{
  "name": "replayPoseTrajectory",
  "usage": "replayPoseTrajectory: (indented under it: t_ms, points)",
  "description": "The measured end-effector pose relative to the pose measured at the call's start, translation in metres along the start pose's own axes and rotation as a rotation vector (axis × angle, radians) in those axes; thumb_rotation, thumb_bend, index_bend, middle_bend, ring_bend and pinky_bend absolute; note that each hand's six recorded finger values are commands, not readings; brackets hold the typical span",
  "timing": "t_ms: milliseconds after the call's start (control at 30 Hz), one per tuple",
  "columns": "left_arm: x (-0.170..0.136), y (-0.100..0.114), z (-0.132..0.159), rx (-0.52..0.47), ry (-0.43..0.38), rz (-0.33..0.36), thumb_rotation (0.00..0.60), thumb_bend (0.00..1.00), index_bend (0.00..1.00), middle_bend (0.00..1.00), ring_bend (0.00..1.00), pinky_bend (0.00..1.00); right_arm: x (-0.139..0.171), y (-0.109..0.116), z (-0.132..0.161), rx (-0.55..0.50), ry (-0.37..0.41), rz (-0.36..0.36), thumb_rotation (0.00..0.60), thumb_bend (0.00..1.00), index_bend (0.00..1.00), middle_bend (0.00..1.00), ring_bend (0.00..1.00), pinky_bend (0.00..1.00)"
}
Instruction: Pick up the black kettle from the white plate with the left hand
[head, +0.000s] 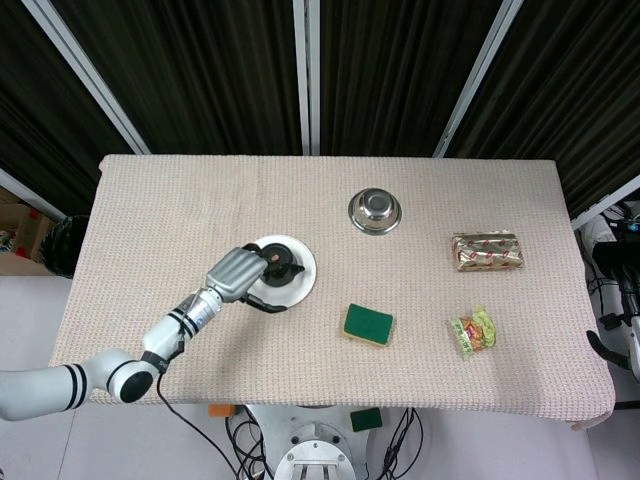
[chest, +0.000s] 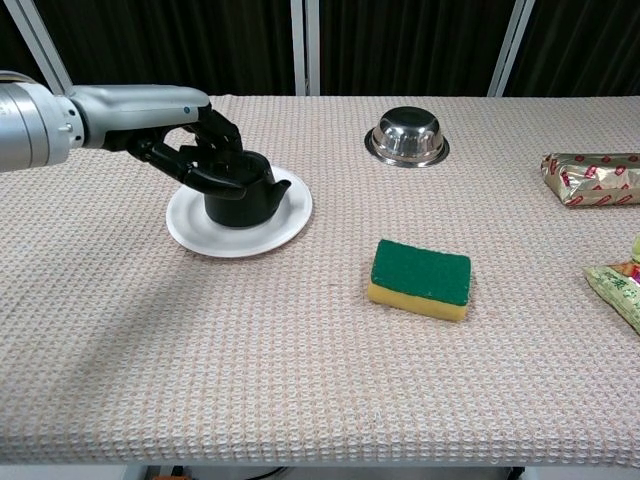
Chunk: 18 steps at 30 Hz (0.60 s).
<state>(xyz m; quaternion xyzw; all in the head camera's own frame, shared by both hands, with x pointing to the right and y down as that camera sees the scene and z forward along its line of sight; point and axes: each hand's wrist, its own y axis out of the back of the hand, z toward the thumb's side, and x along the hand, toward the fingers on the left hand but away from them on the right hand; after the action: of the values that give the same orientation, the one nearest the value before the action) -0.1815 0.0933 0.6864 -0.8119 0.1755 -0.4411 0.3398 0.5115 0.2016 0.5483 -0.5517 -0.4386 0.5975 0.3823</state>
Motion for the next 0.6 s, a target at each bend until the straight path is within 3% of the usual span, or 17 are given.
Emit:
replayPoseTrajectory:
  t_ms: [400, 600]
  points:
    - [0.0024, -0.0058, -0.0004, 0.012, -0.001, -0.021, 0.219, 0.0, 0.56, 0.68, 0.65, 0.22, -0.0008, 0.0014, -0.0023, -0.002, -0.008, -0.004, 0.6, 0.21, 0.0, 0.0, 0.0, 0.0]
    - [0.0035, -0.0074, -0.0013, 0.018, 0.004, -0.027, 0.284, 0.0, 0.64, 0.76, 0.72, 0.22, -0.0012, 0.0014, -0.0023, -0.002, -0.009, -0.005, 0.6, 0.21, 0.0, 0.0, 0.0, 0.0]
